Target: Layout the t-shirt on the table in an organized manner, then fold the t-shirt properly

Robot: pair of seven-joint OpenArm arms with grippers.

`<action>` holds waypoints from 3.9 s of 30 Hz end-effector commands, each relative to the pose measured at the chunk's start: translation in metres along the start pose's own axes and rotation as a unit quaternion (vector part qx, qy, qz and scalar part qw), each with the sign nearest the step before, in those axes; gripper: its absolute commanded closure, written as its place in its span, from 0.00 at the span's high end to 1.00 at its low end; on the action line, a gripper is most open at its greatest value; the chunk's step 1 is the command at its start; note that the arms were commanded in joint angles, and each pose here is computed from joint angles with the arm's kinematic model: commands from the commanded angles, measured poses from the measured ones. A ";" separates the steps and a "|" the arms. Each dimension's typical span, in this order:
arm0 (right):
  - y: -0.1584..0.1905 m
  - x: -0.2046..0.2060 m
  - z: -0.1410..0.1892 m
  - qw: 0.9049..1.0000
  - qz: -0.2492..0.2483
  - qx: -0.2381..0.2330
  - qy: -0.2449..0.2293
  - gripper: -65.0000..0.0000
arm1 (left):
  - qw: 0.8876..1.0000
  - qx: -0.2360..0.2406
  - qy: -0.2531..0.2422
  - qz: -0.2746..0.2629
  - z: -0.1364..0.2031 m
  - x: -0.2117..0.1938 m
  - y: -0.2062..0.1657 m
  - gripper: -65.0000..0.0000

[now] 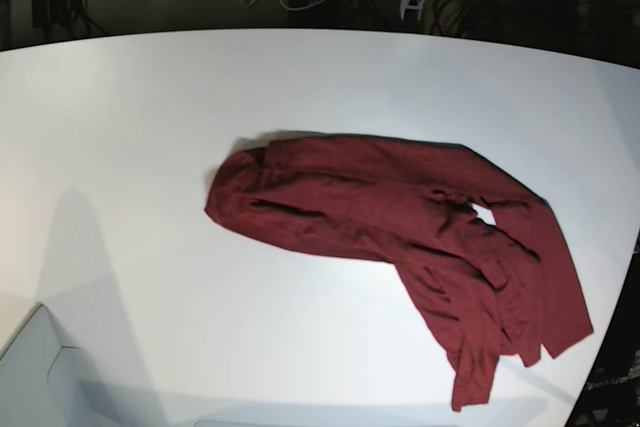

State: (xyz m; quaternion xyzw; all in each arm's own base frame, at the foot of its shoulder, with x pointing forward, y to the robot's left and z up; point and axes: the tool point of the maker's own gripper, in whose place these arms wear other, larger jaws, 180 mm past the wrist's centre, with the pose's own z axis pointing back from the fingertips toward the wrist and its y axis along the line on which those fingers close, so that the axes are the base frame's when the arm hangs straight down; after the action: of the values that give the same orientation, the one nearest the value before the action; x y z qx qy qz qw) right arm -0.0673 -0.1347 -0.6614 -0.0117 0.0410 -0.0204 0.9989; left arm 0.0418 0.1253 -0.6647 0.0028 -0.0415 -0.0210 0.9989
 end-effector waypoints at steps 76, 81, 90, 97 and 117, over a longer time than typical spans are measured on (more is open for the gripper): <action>0.027 0.034 0.001 0.999 -0.003 0.022 -0.027 0.00 | 1.000 0.000 0.002 -0.002 0.000 0.000 -0.001 0.01; 0.027 0.033 0.001 0.999 -0.003 0.022 -0.026 0.00 | 1.000 0.000 0.000 -0.003 0.000 0.001 -0.001 0.01; 0.024 0.013 0.001 1.000 -0.003 0.020 -0.012 0.00 | 1.000 0.000 0.001 0.000 0.000 0.000 -0.001 0.01; 0.012 -0.018 0.002 1.000 -0.001 0.011 -0.011 0.00 | 1.000 0.000 0.027 -0.002 0.001 -0.033 -0.001 0.01; 0.004 -0.037 0.026 0.996 0.000 0.005 -0.094 0.00 | 1.000 0.015 -0.018 0.009 0.009 -0.070 0.018 0.01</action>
State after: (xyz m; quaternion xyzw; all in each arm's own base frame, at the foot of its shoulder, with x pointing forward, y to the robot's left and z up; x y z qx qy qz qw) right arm -0.0944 -0.1311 -0.6338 -0.0121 -0.0562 -0.0175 0.9982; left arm -0.0111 0.1431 -0.6620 0.0135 -0.0762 -0.0104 0.9969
